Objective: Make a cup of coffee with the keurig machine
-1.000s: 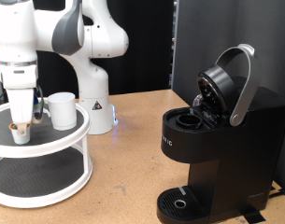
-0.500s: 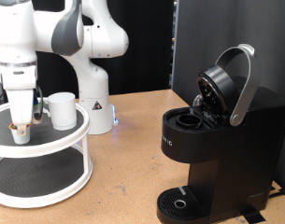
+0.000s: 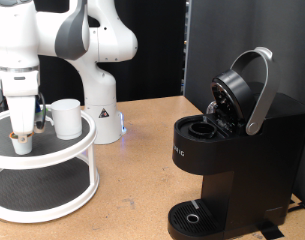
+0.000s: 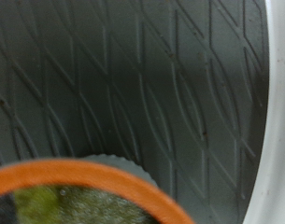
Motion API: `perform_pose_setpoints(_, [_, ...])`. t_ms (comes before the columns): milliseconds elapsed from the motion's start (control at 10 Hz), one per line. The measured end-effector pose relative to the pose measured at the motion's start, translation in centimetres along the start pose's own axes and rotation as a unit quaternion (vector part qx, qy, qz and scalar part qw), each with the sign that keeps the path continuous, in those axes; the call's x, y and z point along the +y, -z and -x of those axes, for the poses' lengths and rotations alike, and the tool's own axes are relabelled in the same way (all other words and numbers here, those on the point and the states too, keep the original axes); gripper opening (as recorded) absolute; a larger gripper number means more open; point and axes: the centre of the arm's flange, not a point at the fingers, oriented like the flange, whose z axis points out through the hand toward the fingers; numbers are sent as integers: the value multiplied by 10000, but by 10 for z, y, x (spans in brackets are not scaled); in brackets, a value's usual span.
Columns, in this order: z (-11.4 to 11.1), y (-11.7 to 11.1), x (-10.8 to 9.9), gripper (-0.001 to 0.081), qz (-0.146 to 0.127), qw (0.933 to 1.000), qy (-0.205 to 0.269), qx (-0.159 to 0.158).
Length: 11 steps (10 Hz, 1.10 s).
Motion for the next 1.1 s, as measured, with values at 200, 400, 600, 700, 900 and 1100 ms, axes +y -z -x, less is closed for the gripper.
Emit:
perform_pose_setpoints(200, [1,1,0,462,-34,10000,2,-15])
perform_pose_setpoints(400, [4,11,3,462,-176,9998,17,53])
perform_pose_setpoints(600, [9,37,5,461,-277,9993,55,243])
perform_pose_setpoints(700, [11,52,7,461,-284,9991,57,321])
perform_pose_setpoints(900, [16,75,8,461,-313,9987,133,385])
perform_pose_setpoints(1100, [15,72,6,461,-421,9981,14,445])
